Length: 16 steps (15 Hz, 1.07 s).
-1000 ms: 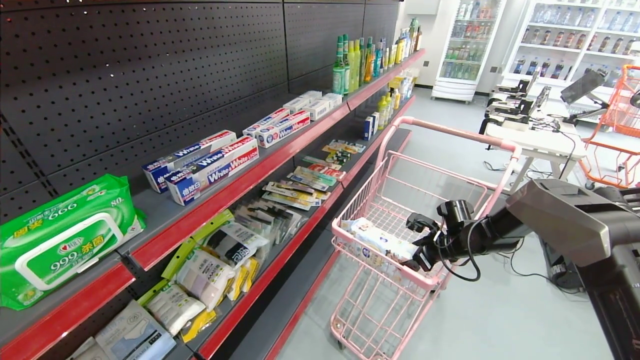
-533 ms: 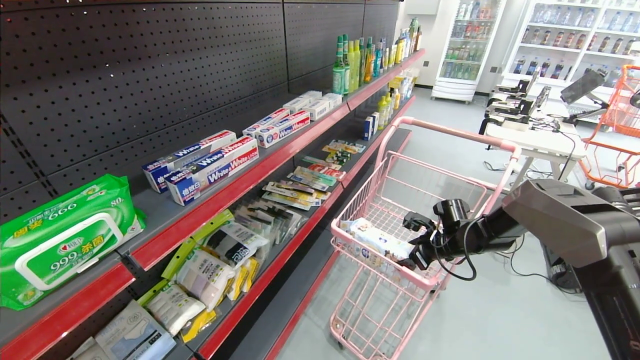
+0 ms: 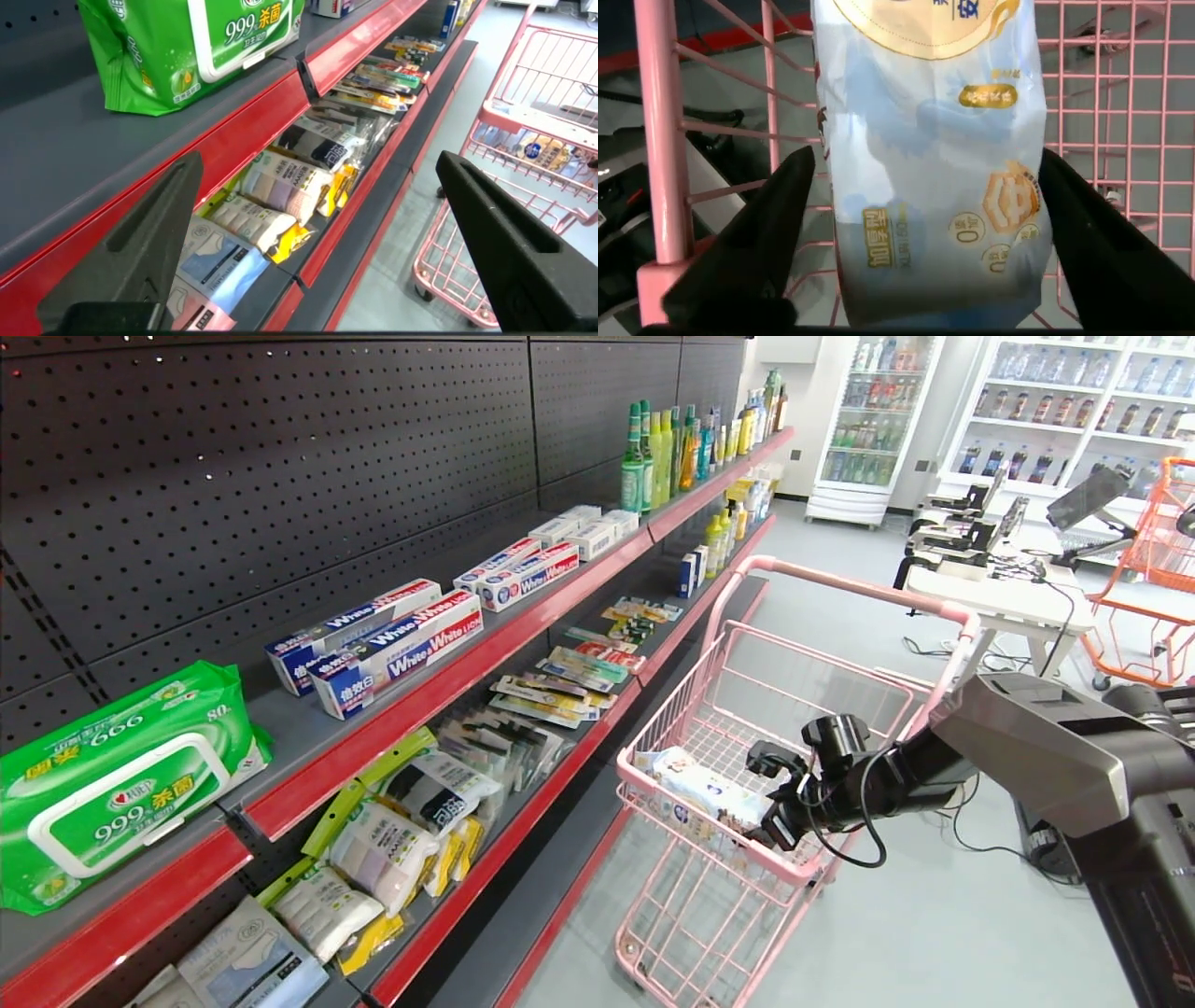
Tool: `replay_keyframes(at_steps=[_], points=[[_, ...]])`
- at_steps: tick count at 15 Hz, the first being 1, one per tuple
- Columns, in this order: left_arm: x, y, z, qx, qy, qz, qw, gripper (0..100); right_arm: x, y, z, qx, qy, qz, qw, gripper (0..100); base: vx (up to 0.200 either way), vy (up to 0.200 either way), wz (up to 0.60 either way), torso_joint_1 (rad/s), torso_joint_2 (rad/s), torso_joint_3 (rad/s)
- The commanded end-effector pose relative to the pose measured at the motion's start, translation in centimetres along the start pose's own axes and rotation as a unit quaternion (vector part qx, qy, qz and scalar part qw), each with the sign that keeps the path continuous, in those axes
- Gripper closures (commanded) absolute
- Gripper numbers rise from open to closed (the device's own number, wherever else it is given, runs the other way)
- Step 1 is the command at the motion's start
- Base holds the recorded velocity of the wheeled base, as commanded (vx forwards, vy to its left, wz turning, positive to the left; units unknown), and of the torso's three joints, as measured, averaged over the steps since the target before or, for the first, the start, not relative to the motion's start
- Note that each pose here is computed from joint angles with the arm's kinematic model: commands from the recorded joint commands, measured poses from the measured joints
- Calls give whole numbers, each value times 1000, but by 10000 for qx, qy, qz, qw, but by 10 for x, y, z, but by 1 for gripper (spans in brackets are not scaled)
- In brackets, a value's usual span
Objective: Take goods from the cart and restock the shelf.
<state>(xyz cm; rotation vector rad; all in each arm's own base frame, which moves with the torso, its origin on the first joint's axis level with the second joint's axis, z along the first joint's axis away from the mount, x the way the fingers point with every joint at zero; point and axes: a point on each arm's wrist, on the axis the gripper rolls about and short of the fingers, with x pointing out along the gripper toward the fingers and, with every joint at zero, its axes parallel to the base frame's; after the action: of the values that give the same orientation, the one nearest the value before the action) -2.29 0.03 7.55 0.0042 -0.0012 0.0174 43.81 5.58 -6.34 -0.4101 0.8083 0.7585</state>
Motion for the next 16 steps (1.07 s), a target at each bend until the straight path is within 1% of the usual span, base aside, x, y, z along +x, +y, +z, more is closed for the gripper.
replay_keyframes(at_steps=[1,6,8,10,12,14,16], points=[[0,0,0,2,6,5,10000,0,-1,1,0,-8,-3,-2,10000,100,0,0,0,0,0,0],[0,0,0,2,6,-3,10000,0,-3,3,-5,250,95,9,9996,100,0,0,0,0,0,0],[0,0,0,2,6,5,10000,0,-25,-2,1,412,46,-234,9989,100,0,0,0,0,0,0],[0,0,0,2,6,5,10000,0,-56,-17,18,733,-204,-690,9947,100,0,0,0,0,0,0],[0,0,0,2,6,5,10000,0,-82,-25,28,1004,-335,-1104,9882,100,0,0,0,0,0,0],[0,0,0,2,6,5,10000,0,-100,-26,29,1090,-387,-1213,9859,100,0,0,0,0,0,0],[0,0,0,2,6,-3,10000,0,-120,-25,39,1073,-569,-1345,9835,100,0,0,0,0,0,0]])
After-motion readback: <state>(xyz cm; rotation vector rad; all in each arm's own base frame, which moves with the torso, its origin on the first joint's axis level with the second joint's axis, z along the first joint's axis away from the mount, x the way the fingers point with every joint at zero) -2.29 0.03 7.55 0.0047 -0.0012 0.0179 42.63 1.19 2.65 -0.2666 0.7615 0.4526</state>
